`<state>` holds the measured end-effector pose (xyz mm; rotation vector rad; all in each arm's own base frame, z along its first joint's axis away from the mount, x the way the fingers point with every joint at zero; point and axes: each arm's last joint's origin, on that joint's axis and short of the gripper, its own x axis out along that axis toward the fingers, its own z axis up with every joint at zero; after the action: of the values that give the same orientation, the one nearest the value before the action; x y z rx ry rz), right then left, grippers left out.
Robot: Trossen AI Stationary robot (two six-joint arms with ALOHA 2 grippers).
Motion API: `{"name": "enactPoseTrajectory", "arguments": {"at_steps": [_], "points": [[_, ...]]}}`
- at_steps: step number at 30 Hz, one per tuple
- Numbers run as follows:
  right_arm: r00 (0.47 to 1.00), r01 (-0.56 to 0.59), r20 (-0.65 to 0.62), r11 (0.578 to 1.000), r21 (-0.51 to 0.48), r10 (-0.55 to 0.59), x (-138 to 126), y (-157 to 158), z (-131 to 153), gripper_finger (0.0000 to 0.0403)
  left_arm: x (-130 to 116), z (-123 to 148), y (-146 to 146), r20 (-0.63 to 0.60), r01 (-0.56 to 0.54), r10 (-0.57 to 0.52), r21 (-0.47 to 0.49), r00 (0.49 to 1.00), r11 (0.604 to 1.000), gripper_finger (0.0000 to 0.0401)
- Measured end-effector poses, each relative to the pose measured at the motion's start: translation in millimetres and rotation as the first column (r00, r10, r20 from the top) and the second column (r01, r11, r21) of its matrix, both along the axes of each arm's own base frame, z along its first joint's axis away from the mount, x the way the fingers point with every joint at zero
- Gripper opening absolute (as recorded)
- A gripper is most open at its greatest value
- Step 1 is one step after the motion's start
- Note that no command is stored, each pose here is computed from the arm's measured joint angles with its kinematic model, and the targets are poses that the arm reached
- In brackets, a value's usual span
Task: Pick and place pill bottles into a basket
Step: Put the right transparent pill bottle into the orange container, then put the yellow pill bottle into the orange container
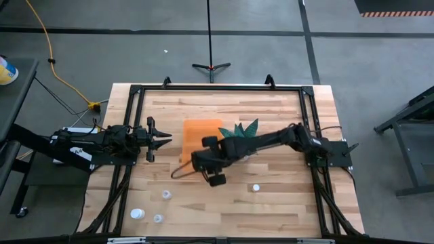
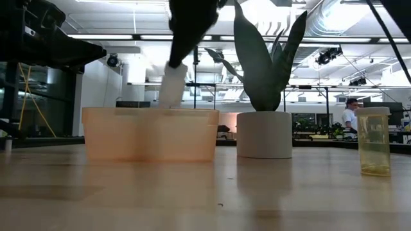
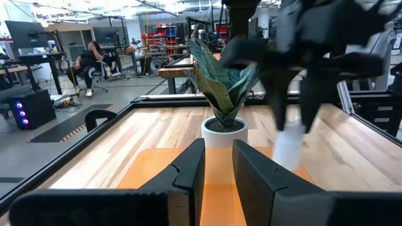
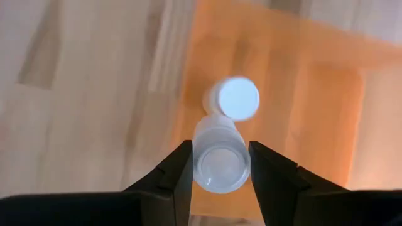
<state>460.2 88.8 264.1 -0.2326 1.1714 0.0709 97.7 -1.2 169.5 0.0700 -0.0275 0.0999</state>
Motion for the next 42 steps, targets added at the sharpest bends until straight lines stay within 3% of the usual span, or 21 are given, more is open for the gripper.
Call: {"name": "enactPoseTrajectory", "arguments": {"at_steps": [7, 15, 23, 29, 35, 39, 42], "points": [[0.994, 0.048, -0.1, 0.993, 0.104, -0.038, 0.9, -32.9, -26.7, 0.0129, 0.0, 0.0, 0.0, 0.0, 0.0, 0.0, 0.0, 1.0, 1.0, 0.0117], [0.995, 0.021, -0.104, 0.982, 0.186, -0.001, 2.7, -38.0, -54.0, 0.0132, 0.0, 0.0, 0.0, 0.0, 0.0, 0.0, 0.0, 1.0, 1.0, 0.0117], [0.994, 0.037, -0.108, 0.981, 0.192, -0.016, 2.3, -38.1, -60.0, 0.0179, 0.0, 0.0, 0.0, 0.0, 0.0, 0.0, 0.0, 1.0, 1.0, 0.0117], [0.995, 0.042, -0.096, 0.981, 0.187, -0.024, 3.9, -39.4, -43.9, 0.0204, 0.0, 0.1, 0.0, 0.0, 0.0, 0.0, 0.0, 1.0, 1.0, 0.0117], [0.982, 0.143, -0.154, 0.964, 0.223, -0.11, -2.9, -38.4, -10.5, 0.0202, 0.0, 0.1, 0.0, 0.0, 0.0, 0.0, 0.0, 1.0, 1.0, 0.0117], [0.993, 0.066, -0.112, 0.95, 0.306, -0.033, -4.3, -8.3, 6.5, 0.0197, 0.0, 0.0, 0.0, 0.0, 0.0, 0.0, 0.0, 1.0, 1.0, 0.0117], [0.996, -0.025, -0.073, 0.951, 0.307, 0.05, -10.5, 25.8, 17.0, 0.0192, 0.0, 0.0, 0.0, 0.0, 0.0, 0.0, 0.0, 1.0, 1.0, 0.0117]]}}
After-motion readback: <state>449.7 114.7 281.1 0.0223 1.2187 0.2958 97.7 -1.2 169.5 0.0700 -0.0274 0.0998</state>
